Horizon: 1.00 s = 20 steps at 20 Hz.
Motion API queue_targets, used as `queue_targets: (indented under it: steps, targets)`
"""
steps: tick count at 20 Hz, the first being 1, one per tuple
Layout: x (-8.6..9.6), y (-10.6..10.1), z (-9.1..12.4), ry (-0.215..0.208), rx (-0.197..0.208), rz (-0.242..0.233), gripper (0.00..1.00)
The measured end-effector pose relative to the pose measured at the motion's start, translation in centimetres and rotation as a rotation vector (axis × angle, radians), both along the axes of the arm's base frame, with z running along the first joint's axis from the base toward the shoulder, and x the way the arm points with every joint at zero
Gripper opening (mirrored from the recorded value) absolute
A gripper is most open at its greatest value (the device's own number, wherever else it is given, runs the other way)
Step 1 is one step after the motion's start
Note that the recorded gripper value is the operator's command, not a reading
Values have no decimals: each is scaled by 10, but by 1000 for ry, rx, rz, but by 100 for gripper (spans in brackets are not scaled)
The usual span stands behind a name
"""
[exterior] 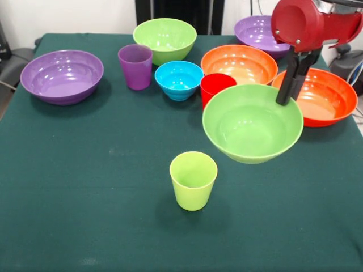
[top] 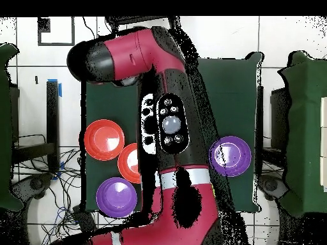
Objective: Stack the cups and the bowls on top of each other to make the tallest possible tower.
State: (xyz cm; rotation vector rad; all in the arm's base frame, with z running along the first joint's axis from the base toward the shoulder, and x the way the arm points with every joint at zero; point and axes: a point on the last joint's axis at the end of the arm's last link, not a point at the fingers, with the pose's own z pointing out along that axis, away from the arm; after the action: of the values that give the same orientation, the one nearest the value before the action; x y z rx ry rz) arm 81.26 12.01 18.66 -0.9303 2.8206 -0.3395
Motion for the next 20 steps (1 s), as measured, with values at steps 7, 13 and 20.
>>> queue_targets:
  steps: [7, 13, 20]
  targets:
    - [4, -8, -4, -3, -7, -11, 0]
    - [7, -10, -10, -3, -7, -15, 0]
    - [10, -20, -14, -1, -7, -27, 0]
